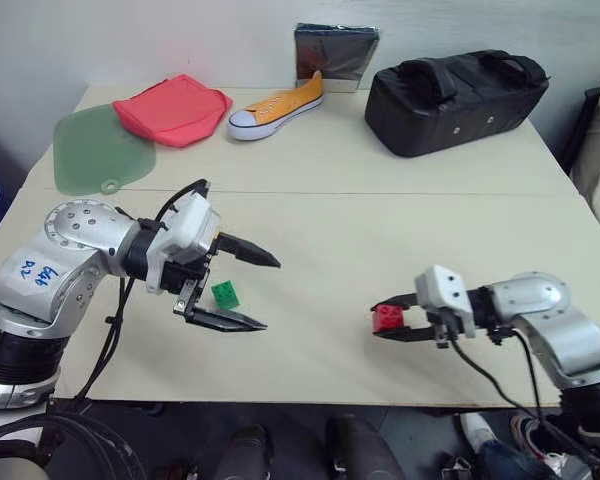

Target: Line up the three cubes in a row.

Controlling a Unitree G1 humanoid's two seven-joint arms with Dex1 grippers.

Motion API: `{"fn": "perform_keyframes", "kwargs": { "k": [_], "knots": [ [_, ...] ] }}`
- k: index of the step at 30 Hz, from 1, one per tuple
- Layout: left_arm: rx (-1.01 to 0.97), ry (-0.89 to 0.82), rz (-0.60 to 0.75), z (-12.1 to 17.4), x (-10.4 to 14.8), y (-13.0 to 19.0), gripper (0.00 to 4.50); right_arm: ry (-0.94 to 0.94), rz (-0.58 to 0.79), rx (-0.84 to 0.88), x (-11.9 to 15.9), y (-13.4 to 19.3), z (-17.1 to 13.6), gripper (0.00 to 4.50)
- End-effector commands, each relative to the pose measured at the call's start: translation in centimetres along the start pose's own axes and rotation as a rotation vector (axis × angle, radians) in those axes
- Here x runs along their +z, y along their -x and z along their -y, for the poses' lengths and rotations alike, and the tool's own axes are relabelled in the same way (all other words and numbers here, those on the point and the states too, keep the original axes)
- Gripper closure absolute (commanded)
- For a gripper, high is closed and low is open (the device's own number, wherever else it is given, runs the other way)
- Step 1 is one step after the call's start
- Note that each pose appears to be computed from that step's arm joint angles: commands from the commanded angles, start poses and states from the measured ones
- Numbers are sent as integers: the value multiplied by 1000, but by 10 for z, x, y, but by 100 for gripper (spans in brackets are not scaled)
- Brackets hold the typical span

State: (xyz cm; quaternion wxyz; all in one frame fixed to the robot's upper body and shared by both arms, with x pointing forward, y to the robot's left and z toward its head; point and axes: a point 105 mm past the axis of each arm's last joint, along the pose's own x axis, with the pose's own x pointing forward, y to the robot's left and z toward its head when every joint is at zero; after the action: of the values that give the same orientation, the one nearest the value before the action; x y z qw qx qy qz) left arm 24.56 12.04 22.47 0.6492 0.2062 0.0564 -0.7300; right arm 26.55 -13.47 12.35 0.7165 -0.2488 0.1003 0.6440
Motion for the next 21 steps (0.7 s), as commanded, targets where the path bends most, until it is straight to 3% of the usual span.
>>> {"fn": "perform_keyframes", "kwargs": {
  "k": [1, 12, 21],
  "knots": [
    [-13, -39, -37, 6, 0, 1, 0, 17, -9, -29, -8, -12, 0, 298],
    [7, -45, -33, 2, 3, 2, 0, 45, -5, 7, -15, -23, -13, 298],
    [48, -21, -27, 0, -2, 2, 0, 31, 26, -59, -4, -6, -3, 2]
  ]
}}
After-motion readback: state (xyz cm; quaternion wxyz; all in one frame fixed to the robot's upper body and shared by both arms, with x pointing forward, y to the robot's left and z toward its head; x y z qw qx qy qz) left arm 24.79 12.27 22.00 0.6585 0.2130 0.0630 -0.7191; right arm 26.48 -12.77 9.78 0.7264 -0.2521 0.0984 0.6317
